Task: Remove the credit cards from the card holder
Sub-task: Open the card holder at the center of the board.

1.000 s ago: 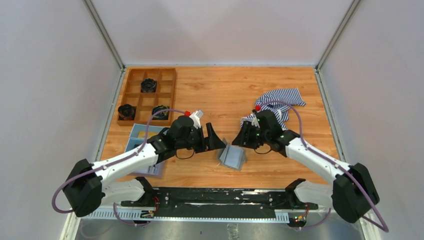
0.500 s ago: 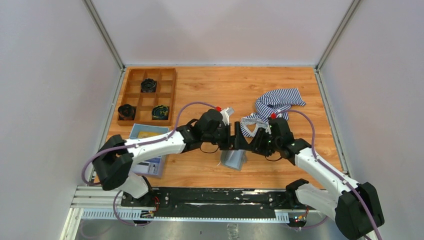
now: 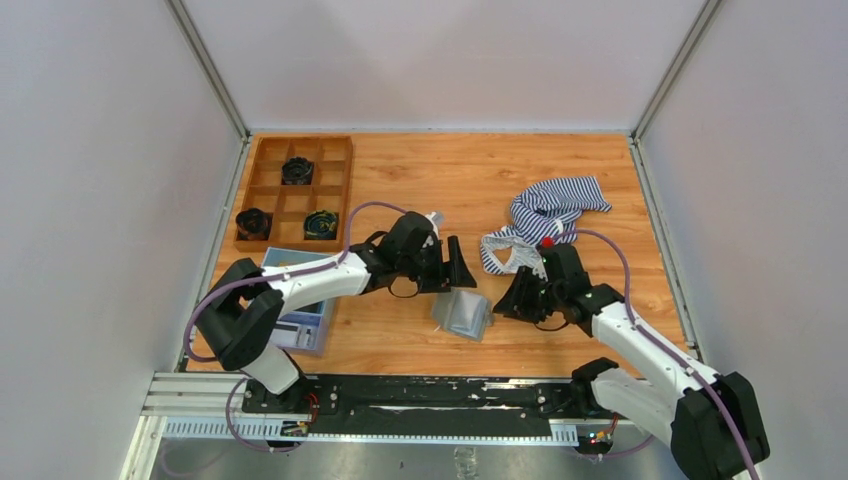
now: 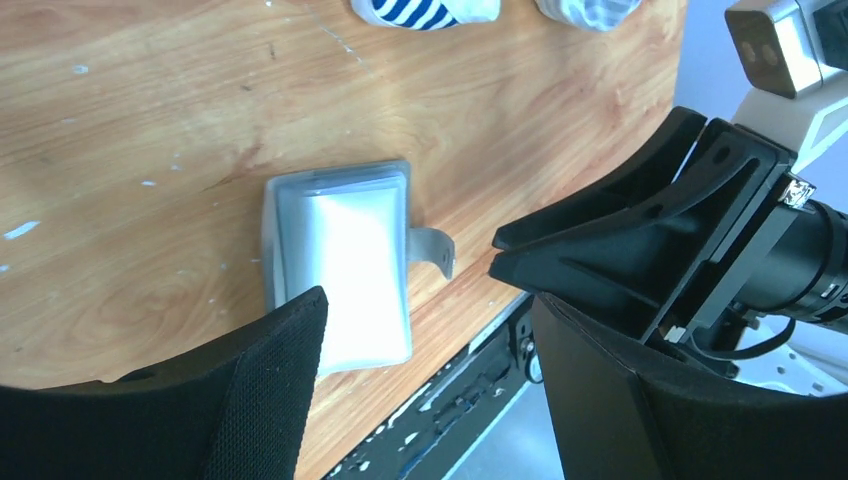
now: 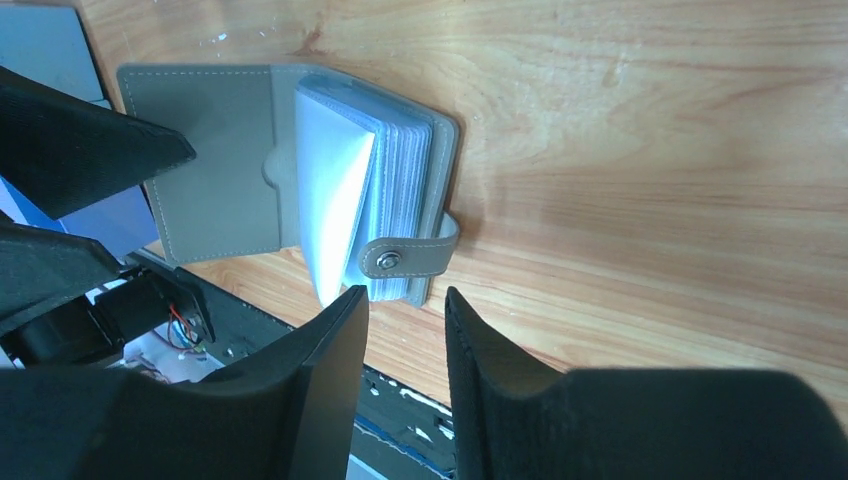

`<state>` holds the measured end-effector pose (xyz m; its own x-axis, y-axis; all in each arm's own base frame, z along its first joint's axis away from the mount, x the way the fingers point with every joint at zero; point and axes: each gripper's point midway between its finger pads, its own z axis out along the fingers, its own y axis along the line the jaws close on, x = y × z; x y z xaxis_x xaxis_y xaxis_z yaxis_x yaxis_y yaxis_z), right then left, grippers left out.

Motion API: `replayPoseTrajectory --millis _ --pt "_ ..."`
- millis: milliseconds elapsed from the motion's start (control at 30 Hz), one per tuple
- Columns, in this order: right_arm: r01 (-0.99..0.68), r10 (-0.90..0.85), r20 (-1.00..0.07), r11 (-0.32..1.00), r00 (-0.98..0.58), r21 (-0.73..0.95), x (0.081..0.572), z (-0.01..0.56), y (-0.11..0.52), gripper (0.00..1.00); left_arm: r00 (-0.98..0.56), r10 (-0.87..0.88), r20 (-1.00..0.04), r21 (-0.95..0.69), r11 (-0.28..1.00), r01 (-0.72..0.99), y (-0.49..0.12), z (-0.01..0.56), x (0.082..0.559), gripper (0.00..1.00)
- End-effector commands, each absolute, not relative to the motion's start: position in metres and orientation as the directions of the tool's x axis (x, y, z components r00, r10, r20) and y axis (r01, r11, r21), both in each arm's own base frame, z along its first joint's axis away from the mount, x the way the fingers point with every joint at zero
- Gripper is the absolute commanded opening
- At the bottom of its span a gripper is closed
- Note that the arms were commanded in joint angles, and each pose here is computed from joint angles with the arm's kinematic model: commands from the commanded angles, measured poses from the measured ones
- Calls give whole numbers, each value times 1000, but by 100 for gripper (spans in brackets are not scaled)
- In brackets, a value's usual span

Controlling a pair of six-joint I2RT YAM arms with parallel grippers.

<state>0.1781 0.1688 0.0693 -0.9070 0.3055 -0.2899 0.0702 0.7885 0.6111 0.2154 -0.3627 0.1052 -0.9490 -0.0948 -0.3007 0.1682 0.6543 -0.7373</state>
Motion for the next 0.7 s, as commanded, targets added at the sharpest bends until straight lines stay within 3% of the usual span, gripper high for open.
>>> replayPoseTrajectory --millis 0,133,333,667 --pt "37 277 -269 757 -923 652 173 77 184 38 -935 -55 -350 -648 735 200 -340 98 217 79" --pt "7 257 -272 739 -927 673 171 82 203 38 -947 -36 -318 -622 762 180 -333 74 216 79" --pt "55 264 -182 694 -947 718 167 64 223 37 -953 -83 -293 -595 796 113 -314 40 220 77" --pt "16 207 -174 686 -963 727 170 56 239 38 -967 -97 -237 -607 792 69 -304 21 207 77"
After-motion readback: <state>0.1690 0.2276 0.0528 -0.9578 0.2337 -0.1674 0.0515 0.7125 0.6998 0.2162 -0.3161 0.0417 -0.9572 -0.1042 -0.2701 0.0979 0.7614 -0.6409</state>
